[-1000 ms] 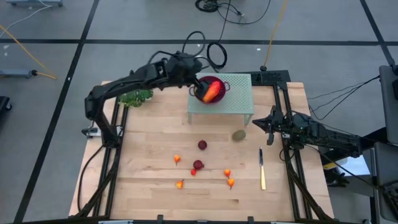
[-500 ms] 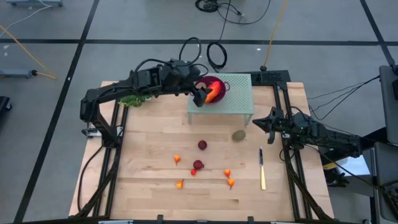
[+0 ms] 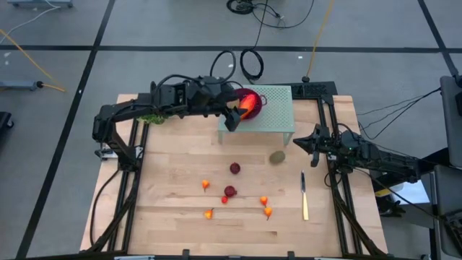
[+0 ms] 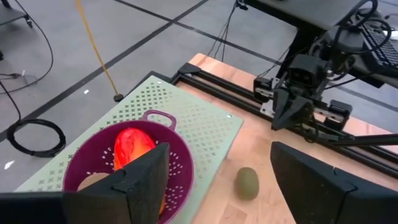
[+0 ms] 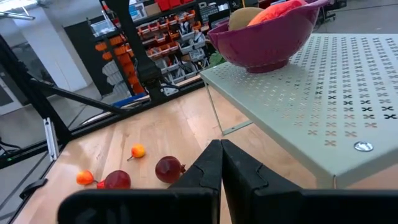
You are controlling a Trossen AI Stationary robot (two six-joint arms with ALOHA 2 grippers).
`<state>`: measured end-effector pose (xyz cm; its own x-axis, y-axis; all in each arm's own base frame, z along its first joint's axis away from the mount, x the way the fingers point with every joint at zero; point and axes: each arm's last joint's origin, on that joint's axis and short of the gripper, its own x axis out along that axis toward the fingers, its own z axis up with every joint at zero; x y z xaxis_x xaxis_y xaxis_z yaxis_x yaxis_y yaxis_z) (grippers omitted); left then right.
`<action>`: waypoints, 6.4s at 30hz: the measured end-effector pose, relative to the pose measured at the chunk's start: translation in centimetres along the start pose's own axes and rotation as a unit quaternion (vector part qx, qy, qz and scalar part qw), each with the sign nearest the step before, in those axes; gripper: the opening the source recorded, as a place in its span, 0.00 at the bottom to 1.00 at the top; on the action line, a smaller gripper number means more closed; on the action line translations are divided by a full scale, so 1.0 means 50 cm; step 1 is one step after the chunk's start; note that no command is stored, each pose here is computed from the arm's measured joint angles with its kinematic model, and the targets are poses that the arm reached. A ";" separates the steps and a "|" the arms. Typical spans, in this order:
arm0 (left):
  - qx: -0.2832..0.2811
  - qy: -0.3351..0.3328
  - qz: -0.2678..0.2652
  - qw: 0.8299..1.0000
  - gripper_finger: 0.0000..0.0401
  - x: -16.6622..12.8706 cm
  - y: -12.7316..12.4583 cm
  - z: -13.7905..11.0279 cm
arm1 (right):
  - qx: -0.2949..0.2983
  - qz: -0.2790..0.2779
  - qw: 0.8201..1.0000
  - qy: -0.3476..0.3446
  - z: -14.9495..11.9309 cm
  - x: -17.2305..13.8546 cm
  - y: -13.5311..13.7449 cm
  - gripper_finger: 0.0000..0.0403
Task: Pick & Place Fruit
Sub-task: Put the kiwi into the strainer bowl
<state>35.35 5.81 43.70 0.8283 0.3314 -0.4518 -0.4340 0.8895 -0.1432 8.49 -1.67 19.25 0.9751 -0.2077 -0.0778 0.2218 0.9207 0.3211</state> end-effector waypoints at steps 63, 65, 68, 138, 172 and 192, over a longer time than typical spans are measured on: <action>0.090 0.055 -0.198 0.974 0.68 -0.008 -0.012 -0.146 | 0.024 0.066 0.998 0.004 0.005 0.000 0.009 0.00; 0.073 0.037 -0.191 0.978 0.68 -0.034 0.002 -0.164 | 0.023 0.068 0.997 -0.001 0.007 0.000 0.010 0.00; 0.054 0.011 -0.185 0.981 0.68 -0.070 0.022 -0.194 | 0.023 0.069 0.997 -0.006 0.009 0.001 0.011 0.00; 0.020 -0.155 -0.197 0.968 0.68 -0.348 0.190 -0.524 | -0.203 0.061 0.852 0.478 0.153 0.288 0.228 0.00; 0.007 -0.155 -0.203 0.967 0.68 -0.349 0.190 -0.523 | -0.251 -0.029 0.771 0.585 0.095 0.306 0.177 0.14; 0.002 -0.153 -0.204 0.967 0.68 -0.349 0.190 -0.523 | -0.233 0.002 0.770 0.595 0.095 0.307 0.176 0.58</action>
<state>7.53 0.23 27.18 0.9966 0.0305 -0.0768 -0.0488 0.9670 -0.2500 25.42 1.67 25.34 0.2204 -0.0104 -0.9753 -0.0773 0.9966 -0.0281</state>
